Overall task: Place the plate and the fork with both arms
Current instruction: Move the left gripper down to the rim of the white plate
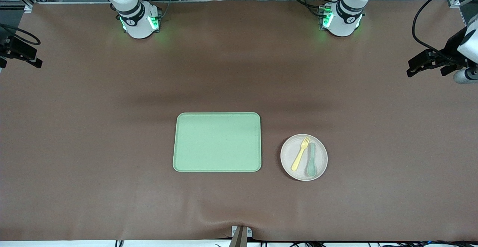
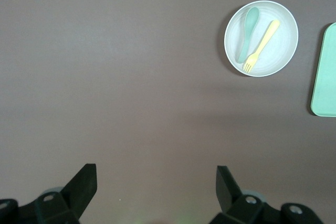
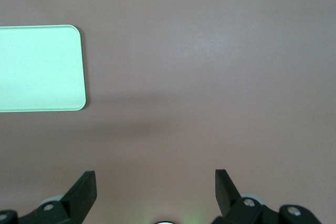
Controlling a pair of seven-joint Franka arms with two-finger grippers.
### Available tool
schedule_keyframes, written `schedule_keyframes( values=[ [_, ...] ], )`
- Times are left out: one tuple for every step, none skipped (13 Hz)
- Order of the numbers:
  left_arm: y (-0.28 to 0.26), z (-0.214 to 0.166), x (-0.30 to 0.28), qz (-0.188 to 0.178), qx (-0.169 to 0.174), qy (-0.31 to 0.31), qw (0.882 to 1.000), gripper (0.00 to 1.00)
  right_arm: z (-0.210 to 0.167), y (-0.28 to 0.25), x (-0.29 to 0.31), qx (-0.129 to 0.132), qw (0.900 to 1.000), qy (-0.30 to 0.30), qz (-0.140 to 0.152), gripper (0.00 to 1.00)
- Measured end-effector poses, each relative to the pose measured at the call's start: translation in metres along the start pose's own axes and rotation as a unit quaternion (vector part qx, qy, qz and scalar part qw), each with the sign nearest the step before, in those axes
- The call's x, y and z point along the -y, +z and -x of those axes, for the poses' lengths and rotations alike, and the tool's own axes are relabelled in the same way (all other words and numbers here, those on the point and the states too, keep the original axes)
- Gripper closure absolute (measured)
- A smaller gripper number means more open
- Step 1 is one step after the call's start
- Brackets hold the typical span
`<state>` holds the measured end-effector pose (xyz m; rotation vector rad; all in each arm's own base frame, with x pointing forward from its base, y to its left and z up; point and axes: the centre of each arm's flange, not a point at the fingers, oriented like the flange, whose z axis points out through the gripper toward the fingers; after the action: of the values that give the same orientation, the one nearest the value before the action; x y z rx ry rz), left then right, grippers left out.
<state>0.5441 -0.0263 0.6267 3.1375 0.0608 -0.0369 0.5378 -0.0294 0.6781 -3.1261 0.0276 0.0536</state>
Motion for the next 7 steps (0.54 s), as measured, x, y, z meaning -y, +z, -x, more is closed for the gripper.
schedule_keyframes(
  values=[
    [0.0,0.0,0.0,0.0,0.0,0.0,1.0,0.0,0.0,0.0,0.0,0.0,1.0,0.0,0.0,0.0],
    [0.001,-0.001,0.0,0.0,0.001,0.0,1.0,0.0,0.0,0.0,0.001,0.0,1.0,-0.001,0.0,0.0],
    [0.002,-0.001,0.0,0.0,0.001,0.0,1.0,0.0,0.0,0.0,0.002,0.0,1.0,-0.001,0.0,0.0],
    [0.003,-0.002,0.0,0.0,0.003,-0.001,1.0,0.0,0.0,0.0,0.002,0.0,1.0,-0.002,0.0,0.0],
    [0.006,-0.003,0.001,-0.001,0.005,-0.001,1.0,0.0,0.0,0.0,0.003,0.0,1.0,-0.003,0.0,0.0],
    [0.01,-0.006,0.002,-0.001,0.009,-0.002,1.0,0.0,0.0,0.0,0.003,0.0,1.0,-0.003,0.0,0.0],
    [0.016,-0.009,0.004,-0.001,0.014,-0.005,1.0,0.0,0.0,0.0,0.004,0.0,1.0,-0.003,0.0,0.0]
  ],
)
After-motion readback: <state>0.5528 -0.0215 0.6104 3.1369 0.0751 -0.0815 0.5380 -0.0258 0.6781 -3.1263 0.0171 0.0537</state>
